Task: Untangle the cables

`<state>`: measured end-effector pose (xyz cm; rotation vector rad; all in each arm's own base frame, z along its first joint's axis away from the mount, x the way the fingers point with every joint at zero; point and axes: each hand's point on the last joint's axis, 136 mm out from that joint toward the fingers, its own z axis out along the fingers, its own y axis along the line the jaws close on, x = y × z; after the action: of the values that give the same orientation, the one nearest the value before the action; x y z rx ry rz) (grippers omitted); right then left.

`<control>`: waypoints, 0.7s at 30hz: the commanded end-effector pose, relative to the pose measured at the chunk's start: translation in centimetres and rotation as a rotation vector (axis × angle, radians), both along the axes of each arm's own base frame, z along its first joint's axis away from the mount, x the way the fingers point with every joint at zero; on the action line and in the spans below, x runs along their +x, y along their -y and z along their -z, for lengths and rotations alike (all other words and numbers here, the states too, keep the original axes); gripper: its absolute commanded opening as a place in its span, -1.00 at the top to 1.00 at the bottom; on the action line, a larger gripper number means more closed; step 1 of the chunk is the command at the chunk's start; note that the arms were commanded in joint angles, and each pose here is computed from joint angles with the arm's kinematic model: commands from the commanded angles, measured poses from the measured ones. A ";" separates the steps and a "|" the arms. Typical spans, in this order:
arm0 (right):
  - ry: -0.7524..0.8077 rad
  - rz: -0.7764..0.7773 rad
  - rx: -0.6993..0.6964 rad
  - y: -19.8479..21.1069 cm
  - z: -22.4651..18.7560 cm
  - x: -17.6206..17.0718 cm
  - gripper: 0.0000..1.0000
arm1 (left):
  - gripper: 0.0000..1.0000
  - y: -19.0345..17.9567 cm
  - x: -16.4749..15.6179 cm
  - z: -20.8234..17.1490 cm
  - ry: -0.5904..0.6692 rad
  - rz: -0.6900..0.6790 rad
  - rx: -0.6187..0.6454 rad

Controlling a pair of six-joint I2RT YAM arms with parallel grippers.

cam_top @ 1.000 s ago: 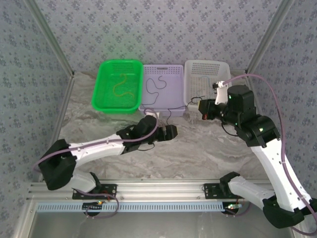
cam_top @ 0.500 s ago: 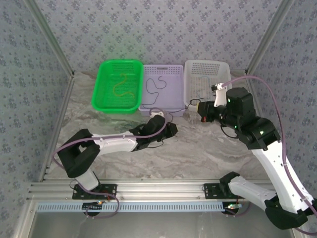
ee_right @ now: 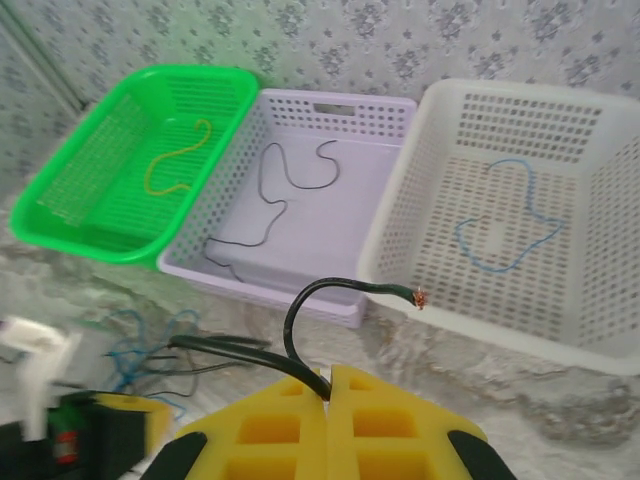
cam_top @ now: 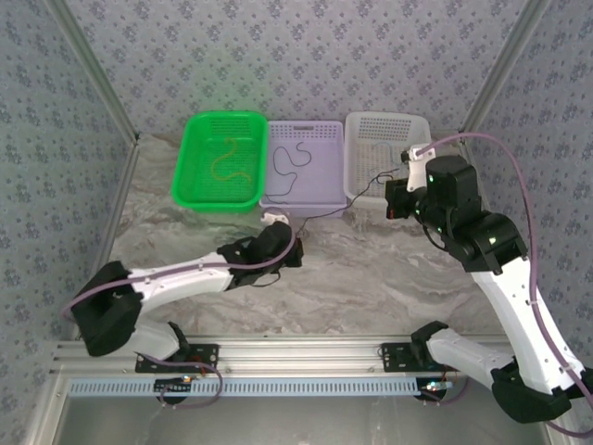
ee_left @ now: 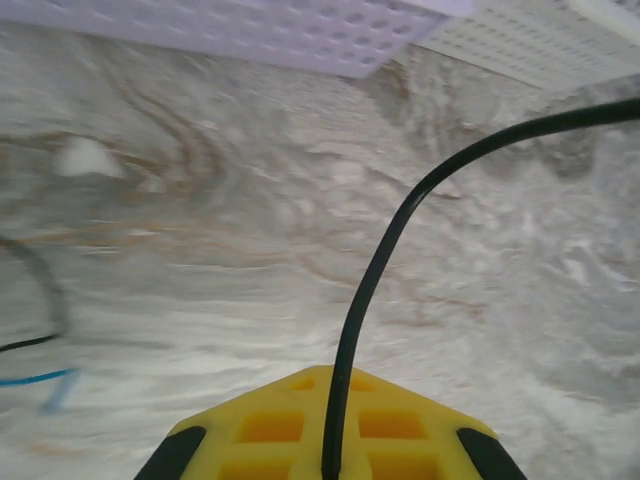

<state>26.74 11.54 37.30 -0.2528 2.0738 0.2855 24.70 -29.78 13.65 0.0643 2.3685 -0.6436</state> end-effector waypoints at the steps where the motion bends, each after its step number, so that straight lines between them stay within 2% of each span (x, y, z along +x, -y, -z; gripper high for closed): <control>1: 0.045 -0.016 -0.085 0.7 -0.3 0.1 1.00 | 1.00 -4.6 0.3 -1.5 0.090 -0.016 0.210; 6: 0.011 -0.205 -0.023 -2.2 -0.4 -1.4 1.00 | 1.00 -8.7 1.6 -2.9 0.092 -0.060 0.310; 10: 0.000 -0.052 -0.139 0.9 1.1 -0.6 1.00 | 1.00 -12.8 2.2 -5.7 0.135 -0.113 0.330; 14: 0.091 0.119 -0.259 4.3 1.0 0.1 1.00 | 1.00 -13.2 1.4 -8.0 0.182 -0.010 0.305; 17: 0.173 0.185 -0.382 5.4 0.6 0.8 1.00 | 1.00 -13.0 0.6 -8.3 0.174 0.061 0.334; 21: 0.230 0.159 -0.555 4.2 0.9 1.8 1.00 | 1.00 -13.9 0.4 -8.6 0.174 0.050 0.370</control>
<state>27.34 8.37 34.86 -0.4136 1.9871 -0.1846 25.98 -16.84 22.57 0.2485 2.2553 -0.2716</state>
